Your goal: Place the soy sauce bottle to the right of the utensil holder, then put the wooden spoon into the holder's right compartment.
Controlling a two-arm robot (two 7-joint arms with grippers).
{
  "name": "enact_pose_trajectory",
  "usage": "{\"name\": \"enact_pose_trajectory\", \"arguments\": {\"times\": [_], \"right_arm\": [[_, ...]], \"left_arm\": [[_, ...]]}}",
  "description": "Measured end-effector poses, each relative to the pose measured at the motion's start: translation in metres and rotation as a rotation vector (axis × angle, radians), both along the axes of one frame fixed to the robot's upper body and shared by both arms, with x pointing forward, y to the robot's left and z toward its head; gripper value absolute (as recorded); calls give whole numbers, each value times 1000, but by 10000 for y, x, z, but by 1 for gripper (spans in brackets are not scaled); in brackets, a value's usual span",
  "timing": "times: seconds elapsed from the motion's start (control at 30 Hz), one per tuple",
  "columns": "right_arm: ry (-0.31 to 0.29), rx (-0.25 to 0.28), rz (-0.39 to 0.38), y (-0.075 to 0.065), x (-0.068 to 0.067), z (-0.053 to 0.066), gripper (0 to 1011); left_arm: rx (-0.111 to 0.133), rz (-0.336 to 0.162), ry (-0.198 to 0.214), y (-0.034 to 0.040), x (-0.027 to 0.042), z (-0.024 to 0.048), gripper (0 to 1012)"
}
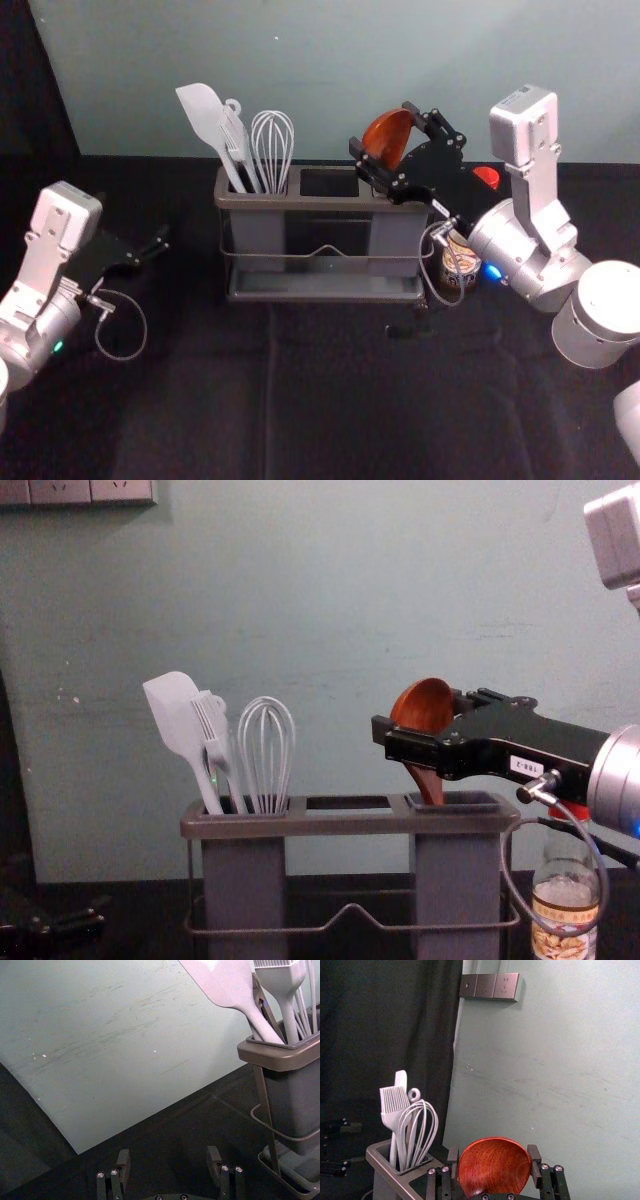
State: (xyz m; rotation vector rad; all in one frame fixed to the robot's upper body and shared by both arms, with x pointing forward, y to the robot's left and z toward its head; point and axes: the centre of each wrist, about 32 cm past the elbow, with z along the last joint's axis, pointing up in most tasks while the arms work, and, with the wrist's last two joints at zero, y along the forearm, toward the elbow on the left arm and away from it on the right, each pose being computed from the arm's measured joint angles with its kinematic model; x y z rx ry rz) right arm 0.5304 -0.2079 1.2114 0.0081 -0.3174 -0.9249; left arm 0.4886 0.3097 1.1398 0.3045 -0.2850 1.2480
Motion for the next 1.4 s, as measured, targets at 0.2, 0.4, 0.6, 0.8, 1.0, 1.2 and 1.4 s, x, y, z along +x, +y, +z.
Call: {"name": "enact_pose_trajectory", "arguments": {"times": [0.2, 0.4, 0.6, 0.8, 1.0, 1.2, 1.4], "right_arm": [[-1, 0, 1, 2, 1, 2, 841], [-1, -1, 1, 4, 2, 3, 919], [-1, -1, 1, 5, 3, 4, 1002], [-1, -2, 1, 5, 4, 4, 1002], [-2, -2, 1, 6, 4, 3, 1002], [-12, -17, -10, 7, -20, 63, 1002], [15, -7, 7, -46, -89, 254, 1002]], "left_arm": [[0, 0, 0, 0, 0, 0, 1004], [0, 0, 0, 0, 0, 0, 1005], [0, 0, 0, 0, 0, 0, 1005], [0, 0, 0, 0, 0, 0, 1005], [0, 0, 0, 0, 0, 0, 1005], [0, 0, 0, 0, 0, 0, 1005], [0, 0, 0, 0, 0, 0, 1005]]}}
